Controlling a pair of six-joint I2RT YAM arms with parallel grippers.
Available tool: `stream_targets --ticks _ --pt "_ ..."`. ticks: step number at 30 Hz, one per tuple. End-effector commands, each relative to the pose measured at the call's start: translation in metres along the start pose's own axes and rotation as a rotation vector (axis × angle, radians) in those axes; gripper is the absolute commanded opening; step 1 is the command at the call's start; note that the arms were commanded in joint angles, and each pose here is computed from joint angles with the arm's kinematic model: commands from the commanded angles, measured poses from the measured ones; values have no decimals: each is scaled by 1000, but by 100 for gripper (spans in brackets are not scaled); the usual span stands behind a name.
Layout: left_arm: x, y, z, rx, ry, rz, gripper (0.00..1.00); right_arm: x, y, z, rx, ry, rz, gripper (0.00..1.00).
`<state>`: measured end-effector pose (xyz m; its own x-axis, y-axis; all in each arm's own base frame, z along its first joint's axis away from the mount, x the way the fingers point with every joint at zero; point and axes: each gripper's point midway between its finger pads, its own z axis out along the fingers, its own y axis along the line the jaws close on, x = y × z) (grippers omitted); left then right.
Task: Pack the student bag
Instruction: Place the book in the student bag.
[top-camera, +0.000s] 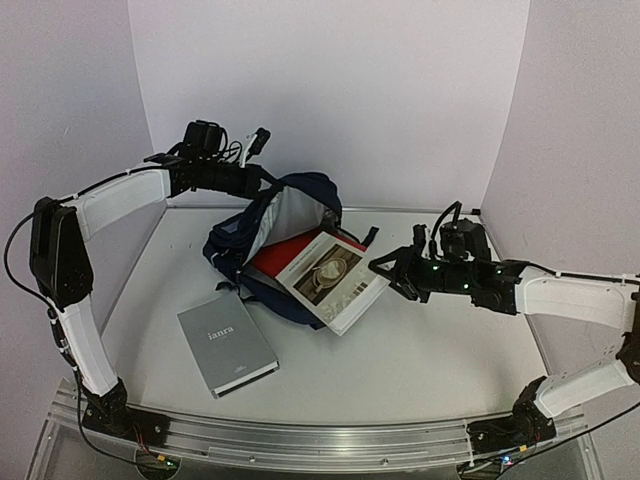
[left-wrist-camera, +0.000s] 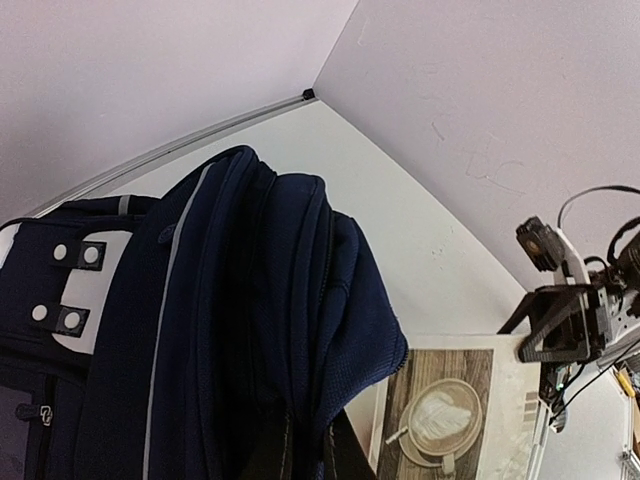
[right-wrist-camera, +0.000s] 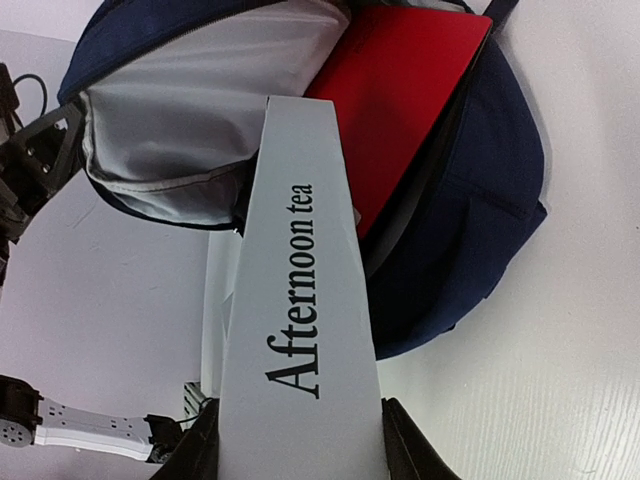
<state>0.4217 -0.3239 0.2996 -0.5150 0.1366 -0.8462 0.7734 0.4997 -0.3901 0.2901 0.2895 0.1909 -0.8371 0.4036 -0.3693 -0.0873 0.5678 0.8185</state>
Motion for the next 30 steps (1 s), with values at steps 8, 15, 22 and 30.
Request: stream_targets --ticks 8,15,22,30 --pt "-126 -106 -85 163 -365 475 0 -47 28 8 -170 -61 187 41" --pt "-139 -114 -87 198 -408 509 0 -13 -29 49 -32 67 287 40" --pt "-154 -131 -98 260 -481 553 0 5 -80 77 129 96 341 39" --pt "-154 -146 -102 351 -496 558 0 -11 -99 103 199 9 451 38"
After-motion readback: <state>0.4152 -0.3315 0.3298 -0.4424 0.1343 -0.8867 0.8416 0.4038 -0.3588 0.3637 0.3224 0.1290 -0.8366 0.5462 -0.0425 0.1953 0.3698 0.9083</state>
